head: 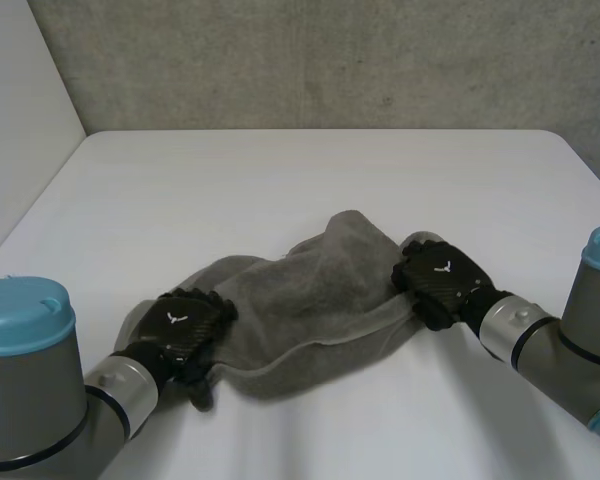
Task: Fold the towel.
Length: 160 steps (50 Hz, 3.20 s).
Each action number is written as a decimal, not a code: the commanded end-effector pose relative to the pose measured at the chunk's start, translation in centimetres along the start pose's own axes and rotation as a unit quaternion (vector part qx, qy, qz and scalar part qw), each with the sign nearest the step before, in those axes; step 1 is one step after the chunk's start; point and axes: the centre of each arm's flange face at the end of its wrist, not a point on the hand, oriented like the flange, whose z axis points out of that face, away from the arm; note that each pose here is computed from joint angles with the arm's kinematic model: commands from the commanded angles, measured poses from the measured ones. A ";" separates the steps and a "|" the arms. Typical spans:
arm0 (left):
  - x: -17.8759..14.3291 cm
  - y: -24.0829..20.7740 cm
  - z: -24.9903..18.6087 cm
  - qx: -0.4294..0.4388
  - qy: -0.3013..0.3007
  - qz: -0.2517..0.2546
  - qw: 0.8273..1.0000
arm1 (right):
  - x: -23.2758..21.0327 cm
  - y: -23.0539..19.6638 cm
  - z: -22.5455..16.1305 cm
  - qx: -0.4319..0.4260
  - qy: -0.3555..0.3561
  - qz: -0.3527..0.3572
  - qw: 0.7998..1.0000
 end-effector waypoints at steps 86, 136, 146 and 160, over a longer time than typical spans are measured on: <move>-5.1 -24.9 2.1 0.371 -0.073 0.050 0.924 | 7.3 -26.7 -5.0 0.345 0.101 -0.027 0.933; -1.9 -1.5 7.3 0.110 -0.073 0.117 0.984 | 1.6 -3.9 -5.4 0.020 0.012 0.055 0.998; -2.6 -3.0 7.8 0.147 -0.115 0.109 0.976 | 1.6 -3.7 -5.6 0.011 0.009 0.065 0.998; -0.8 -3.0 4.5 0.114 -0.074 0.114 0.984 | 2.3 -2.7 -4.7 0.003 0.016 0.119 0.993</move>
